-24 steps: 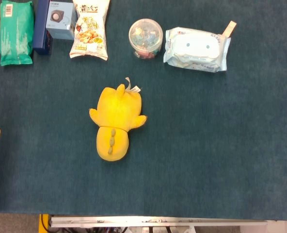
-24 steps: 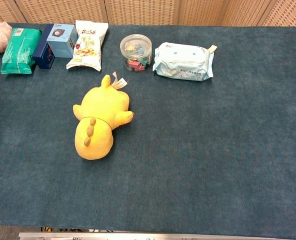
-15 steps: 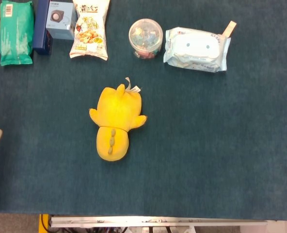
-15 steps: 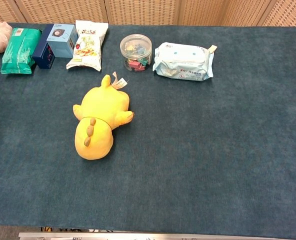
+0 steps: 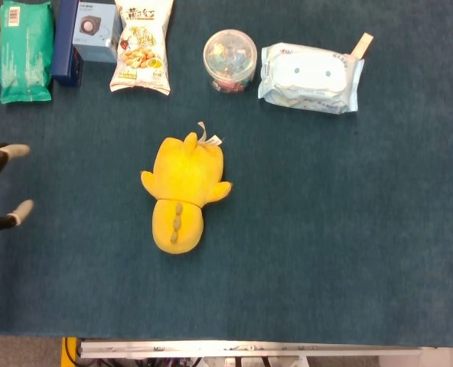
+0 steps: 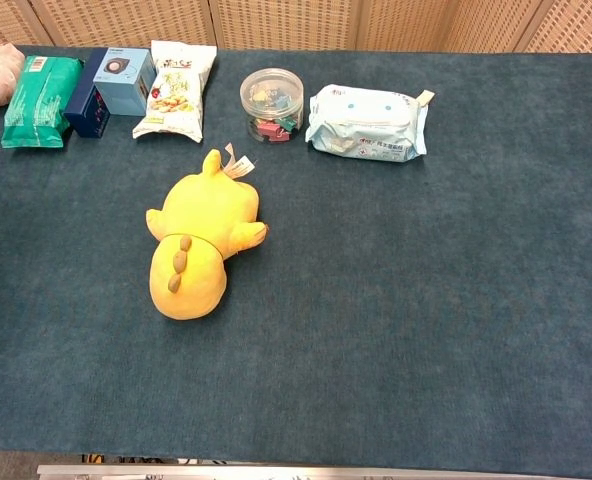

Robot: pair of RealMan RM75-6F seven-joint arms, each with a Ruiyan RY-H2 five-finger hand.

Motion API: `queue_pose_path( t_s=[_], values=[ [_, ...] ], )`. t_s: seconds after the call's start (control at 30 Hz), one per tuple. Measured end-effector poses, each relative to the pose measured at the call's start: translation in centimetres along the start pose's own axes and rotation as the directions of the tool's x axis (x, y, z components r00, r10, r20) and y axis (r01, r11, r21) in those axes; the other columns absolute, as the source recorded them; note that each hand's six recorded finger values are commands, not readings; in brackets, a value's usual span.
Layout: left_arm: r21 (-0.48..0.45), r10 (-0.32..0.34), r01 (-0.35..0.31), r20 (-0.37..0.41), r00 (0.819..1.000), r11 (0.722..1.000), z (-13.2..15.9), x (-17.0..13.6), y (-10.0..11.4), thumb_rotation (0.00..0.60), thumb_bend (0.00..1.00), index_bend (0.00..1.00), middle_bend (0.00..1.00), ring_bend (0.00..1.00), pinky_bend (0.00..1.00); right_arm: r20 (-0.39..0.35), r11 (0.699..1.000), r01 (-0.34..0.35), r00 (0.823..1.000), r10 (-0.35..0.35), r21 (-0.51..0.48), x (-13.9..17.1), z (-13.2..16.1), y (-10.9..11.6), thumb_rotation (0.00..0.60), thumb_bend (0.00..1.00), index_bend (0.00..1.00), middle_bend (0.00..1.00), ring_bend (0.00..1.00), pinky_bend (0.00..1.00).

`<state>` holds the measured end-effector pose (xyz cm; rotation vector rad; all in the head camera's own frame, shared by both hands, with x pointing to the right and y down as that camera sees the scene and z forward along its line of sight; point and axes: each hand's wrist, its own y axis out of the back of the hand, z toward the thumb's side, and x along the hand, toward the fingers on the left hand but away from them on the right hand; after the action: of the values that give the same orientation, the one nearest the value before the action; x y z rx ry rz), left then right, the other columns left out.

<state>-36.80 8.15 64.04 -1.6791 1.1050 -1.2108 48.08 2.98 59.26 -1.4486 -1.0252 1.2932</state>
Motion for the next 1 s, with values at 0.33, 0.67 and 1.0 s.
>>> queue_pose_path(
  t_s=[0.33,0.67,1.0],
  values=[
    [-0.17,-0.079,0.115,0.208,0.975,0.979,3.8,3.5,-0.9,0.458,0.14,0.21,0.26,0.19,0.11,-0.019,1.0,0.018,1.0,-0.018,0.005,-0.7,0.8,1.3,0.6,0.16,0.26,0.36,0.33,0.39],
    [-0.224,-0.19,0.296,0.399,0.897,0.929,8.6,7.3,-3.4,0.235,0.06,0.13,0.13,0.1,0.04,-0.027,1.0,0.004,1.0,-0.004,0.002,-0.6,1.2,1.0,0.6,0.16,0.26,0.36,0.33,0.39],
    [-0.191,-0.248,0.399,0.53,0.811,0.897,14.3,11.1,-6.9,0.226,0.05,0.01,0.0,0.0,0.0,-0.01,1.0,-0.01,1.0,0.01,0.003,0.1,0.8,0.8,0.6,0.16,0.26,0.36,0.33,0.39]
  ],
)
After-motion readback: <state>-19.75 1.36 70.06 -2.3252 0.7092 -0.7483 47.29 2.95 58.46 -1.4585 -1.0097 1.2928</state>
